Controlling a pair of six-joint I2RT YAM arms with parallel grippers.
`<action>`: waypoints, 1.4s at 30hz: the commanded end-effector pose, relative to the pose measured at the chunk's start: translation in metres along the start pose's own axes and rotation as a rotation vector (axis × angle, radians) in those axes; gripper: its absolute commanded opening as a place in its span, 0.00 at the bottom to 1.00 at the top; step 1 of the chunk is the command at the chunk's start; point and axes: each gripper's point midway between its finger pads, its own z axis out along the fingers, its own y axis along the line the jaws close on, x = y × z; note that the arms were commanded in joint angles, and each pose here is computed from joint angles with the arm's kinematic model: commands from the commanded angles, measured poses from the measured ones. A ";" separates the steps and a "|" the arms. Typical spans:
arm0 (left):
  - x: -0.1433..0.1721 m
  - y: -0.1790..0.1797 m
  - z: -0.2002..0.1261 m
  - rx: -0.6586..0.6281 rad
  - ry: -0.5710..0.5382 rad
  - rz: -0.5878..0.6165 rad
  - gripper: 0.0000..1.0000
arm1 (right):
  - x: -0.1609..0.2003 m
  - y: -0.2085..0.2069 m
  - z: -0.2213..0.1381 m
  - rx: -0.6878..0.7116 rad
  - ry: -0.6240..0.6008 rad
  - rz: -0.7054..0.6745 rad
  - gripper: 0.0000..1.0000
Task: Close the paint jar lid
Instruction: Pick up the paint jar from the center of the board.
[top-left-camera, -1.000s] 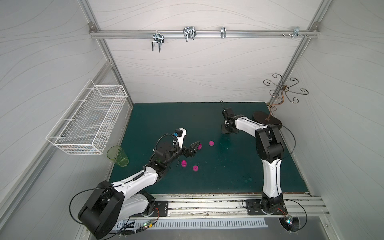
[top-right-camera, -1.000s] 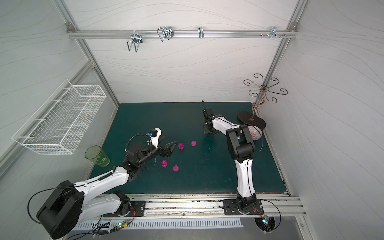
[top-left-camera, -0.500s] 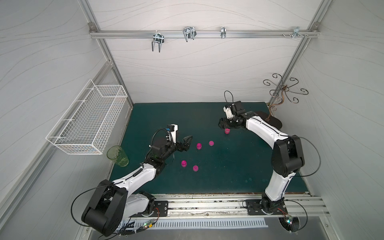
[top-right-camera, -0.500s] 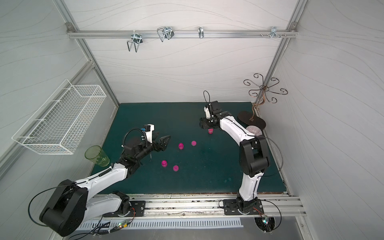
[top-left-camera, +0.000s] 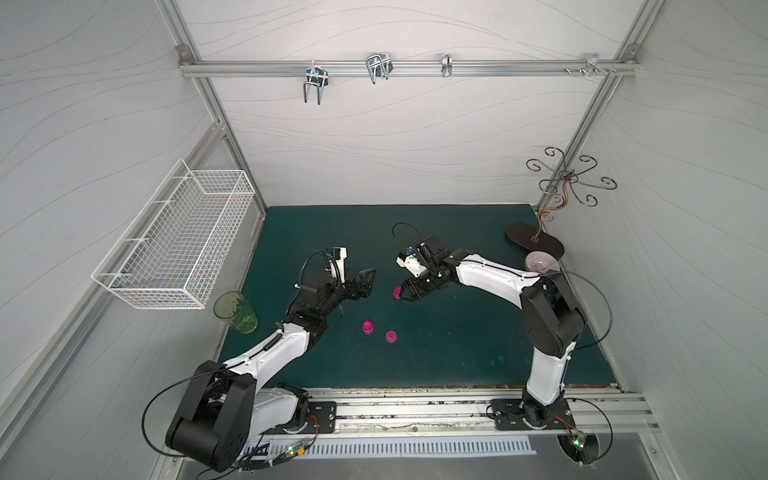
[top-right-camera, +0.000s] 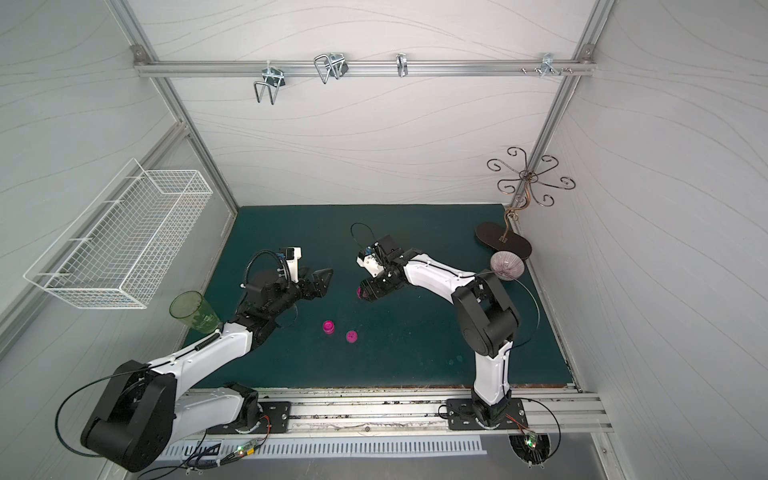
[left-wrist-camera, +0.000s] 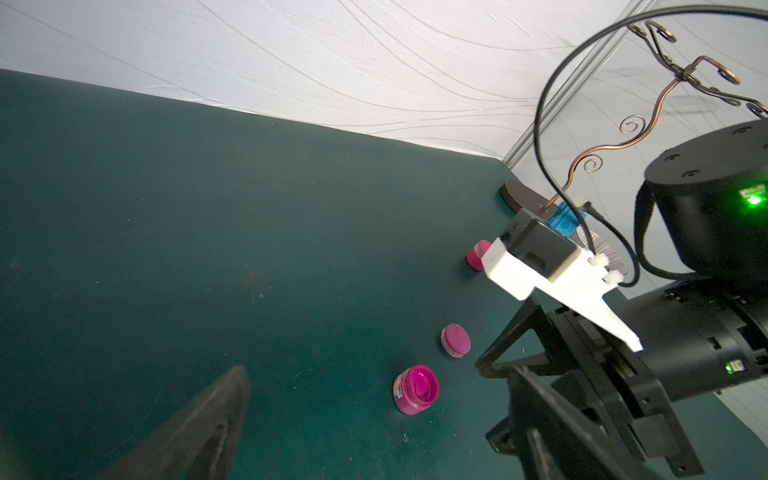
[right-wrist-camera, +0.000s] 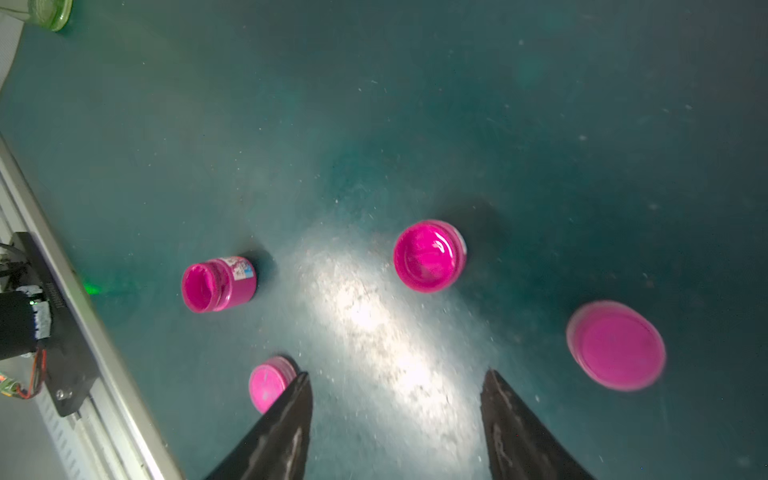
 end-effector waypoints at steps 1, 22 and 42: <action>-0.011 -0.001 -0.007 -0.005 -0.054 0.027 1.00 | -0.013 0.004 0.009 -0.001 -0.011 -0.014 0.64; -0.011 -0.006 -0.012 0.016 -0.060 0.042 1.00 | -0.019 -0.016 0.046 0.151 0.079 -0.004 0.50; -0.008 -0.006 -0.010 0.025 -0.049 0.047 1.00 | -0.011 -0.017 0.056 0.145 0.102 0.005 0.41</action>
